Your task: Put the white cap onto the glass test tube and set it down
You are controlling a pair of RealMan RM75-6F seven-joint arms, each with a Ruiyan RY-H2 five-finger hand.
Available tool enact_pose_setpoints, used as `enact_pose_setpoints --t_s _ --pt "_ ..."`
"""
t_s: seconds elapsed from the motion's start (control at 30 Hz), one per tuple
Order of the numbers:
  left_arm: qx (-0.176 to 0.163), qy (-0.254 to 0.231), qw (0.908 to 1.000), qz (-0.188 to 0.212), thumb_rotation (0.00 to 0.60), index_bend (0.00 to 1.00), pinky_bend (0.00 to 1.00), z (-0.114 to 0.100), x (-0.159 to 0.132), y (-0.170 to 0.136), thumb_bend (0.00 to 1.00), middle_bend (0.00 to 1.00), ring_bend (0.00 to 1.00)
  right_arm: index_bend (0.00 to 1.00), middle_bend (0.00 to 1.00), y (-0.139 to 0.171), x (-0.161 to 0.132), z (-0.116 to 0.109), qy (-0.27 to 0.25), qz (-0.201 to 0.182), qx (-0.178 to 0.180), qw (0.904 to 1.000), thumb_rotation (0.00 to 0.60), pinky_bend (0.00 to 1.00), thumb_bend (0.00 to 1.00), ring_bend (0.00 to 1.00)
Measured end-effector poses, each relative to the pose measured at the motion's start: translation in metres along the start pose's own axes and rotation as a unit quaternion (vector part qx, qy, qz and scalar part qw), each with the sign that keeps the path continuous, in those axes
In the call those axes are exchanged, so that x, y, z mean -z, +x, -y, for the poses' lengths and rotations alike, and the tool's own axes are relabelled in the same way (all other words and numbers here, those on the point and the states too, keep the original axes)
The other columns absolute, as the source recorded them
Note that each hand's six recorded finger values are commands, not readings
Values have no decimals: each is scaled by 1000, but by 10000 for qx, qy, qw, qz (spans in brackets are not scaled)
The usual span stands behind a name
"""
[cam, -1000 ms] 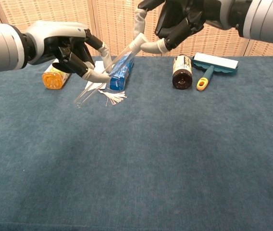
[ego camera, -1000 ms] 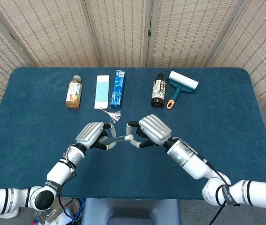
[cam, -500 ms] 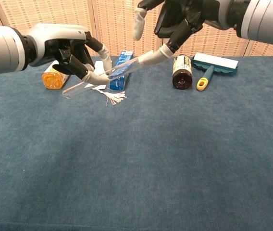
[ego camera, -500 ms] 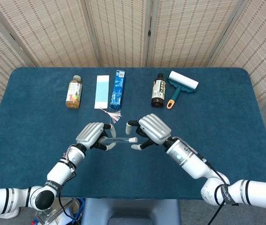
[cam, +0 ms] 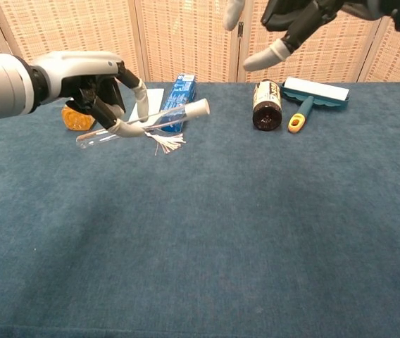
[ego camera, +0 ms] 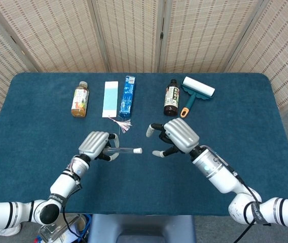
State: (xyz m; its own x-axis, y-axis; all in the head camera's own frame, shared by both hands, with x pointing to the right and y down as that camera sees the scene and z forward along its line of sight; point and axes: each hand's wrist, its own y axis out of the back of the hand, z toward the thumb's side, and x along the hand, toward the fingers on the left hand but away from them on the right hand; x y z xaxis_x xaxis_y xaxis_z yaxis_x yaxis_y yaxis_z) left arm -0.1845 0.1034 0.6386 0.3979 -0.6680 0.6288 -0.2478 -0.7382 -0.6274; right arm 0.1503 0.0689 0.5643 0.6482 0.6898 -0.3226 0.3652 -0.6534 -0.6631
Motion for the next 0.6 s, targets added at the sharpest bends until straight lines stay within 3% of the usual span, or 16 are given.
enact_pose_setpoints --t_s 0.2,0.6 --pt "-23 748 9971 -153 600 676 1000 17 5 14 380 1000 1000 431 1000 16 15 -16 50 179 179 9997 600 1000 66 1000" --pt "99 1660 9857 -265 600 671 1000 56 -5 41 380 1000 1000 431 1000 29 29 -26 61 341 289 9990 600 1000 66 1000"
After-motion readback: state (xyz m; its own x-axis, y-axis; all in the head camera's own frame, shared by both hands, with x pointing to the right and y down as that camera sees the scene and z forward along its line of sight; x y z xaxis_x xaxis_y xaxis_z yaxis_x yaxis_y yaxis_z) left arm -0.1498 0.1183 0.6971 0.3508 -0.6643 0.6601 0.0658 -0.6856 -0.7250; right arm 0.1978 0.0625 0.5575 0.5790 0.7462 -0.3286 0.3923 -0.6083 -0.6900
